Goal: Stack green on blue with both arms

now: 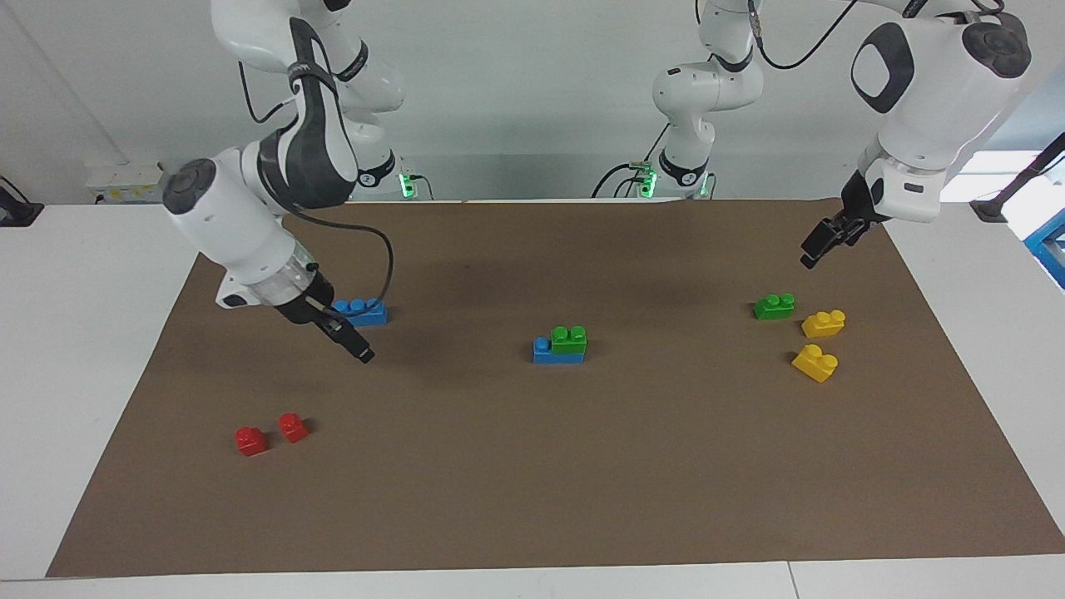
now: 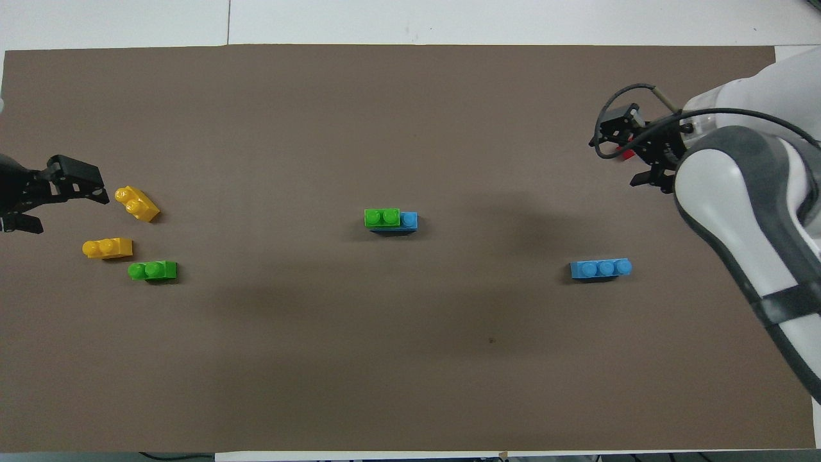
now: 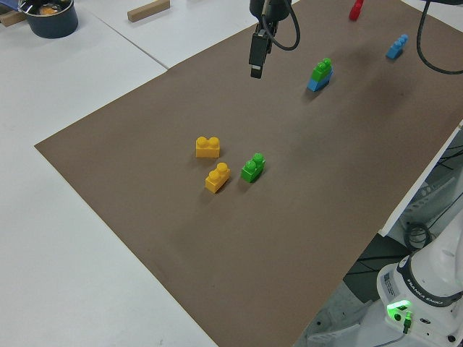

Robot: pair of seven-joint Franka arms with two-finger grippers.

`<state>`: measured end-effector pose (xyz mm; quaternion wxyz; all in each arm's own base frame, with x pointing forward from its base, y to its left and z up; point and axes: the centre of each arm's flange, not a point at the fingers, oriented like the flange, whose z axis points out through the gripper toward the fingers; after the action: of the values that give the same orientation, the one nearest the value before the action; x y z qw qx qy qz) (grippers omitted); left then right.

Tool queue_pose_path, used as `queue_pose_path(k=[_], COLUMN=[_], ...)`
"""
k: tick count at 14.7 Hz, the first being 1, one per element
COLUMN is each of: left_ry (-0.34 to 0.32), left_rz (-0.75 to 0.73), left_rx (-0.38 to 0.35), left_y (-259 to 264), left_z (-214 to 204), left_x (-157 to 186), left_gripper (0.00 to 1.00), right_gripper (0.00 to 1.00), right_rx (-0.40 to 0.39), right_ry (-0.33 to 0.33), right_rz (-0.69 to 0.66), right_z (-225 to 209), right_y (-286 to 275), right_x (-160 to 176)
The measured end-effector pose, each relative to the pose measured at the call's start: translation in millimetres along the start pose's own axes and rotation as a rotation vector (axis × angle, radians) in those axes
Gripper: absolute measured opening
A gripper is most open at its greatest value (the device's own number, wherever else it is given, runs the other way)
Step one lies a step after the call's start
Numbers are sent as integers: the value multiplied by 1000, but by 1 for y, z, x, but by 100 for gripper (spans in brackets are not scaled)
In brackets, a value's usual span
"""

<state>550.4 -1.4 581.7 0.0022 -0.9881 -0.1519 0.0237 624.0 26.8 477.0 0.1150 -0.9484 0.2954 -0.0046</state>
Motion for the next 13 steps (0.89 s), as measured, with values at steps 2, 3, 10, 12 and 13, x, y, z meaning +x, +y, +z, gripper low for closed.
queue_pose_path(k=[2,3,10,12,13], left_ry=[-9,-6,-65,-74,-75], left_rz=[69,88,110,110,111], left_rx=[2,1,16,17,17], left_y=[-4,-5,-9,-11,-12], left_z=[-16,-25,-58,-56,-56], left_x=[-3,-4,-21,-20,-20], left_gripper=[100,100,100,100,100], right_gripper=[100,100,100,100,100], right_rx=[-46,-71,-143,-159,-164], right_ry=[76,107,107,89,84], right_rz=[-198,-278,-356,-365,-378], right_z=[-38,-54,-129,-146,-151], right_y=[12,15,44,56,59], right_x=[3,2,-32,-41,-45])
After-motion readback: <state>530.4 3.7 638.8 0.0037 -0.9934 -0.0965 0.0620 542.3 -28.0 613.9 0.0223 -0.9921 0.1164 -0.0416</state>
